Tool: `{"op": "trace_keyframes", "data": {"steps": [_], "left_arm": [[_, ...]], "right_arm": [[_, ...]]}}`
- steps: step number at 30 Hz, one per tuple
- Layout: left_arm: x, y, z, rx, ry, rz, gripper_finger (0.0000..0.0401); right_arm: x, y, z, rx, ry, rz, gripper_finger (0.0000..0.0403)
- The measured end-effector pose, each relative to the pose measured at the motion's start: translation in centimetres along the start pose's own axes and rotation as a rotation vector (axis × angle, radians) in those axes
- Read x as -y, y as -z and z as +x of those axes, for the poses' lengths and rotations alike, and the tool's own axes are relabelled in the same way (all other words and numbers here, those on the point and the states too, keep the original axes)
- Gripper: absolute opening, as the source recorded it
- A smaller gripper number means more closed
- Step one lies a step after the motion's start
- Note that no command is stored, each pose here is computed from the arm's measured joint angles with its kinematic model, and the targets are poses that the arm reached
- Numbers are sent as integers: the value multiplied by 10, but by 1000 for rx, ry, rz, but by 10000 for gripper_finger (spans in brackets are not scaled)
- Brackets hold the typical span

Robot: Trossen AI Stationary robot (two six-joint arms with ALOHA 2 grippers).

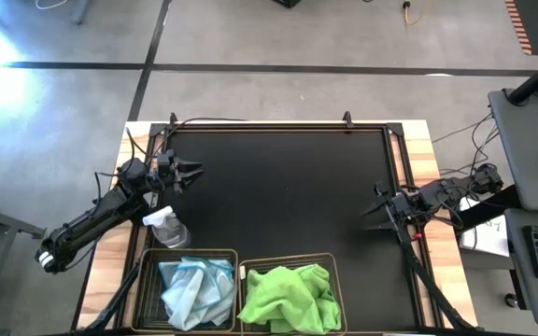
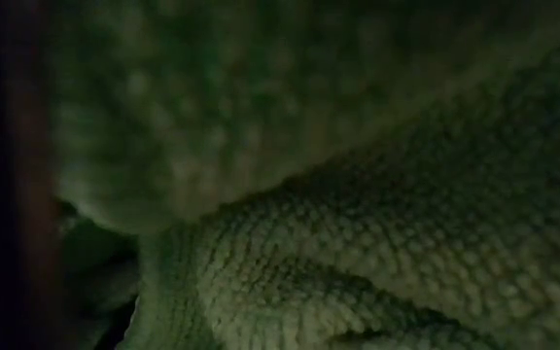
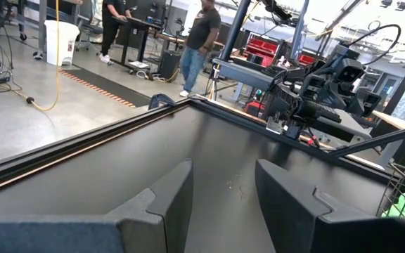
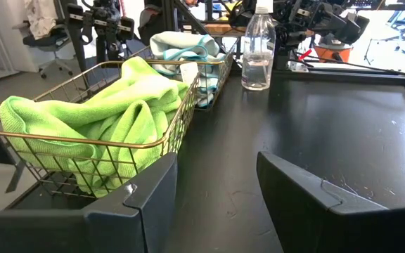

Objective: Sort microfiber towel by color & place in baskets
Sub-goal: Return to Home Position

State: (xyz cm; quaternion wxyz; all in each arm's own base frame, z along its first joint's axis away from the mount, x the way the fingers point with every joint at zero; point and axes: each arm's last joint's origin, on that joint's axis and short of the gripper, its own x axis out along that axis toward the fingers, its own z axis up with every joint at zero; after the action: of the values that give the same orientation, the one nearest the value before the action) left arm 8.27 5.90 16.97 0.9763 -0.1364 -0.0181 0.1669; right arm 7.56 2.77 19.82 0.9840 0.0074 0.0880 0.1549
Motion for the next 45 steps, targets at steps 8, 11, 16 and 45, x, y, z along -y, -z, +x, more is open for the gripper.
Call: {"op": "trace_keyframes", "data": {"steps": [8, 11, 16, 45], "left_arm": [[0, 0, 0, 0, 0, 0, 139], [0, 0, 0, 0, 0, 0, 139], [0, 0, 0, 0, 0, 0, 139], [0, 0, 0, 0, 0, 0, 139]], "right_arm": [[0, 0, 0, 0, 0, 0, 192], [0, 0, 0, 0, 0, 0, 192], [0, 0, 0, 0, 0, 0, 192], [0, 12, 12, 126, -3, -45, 192]]}}
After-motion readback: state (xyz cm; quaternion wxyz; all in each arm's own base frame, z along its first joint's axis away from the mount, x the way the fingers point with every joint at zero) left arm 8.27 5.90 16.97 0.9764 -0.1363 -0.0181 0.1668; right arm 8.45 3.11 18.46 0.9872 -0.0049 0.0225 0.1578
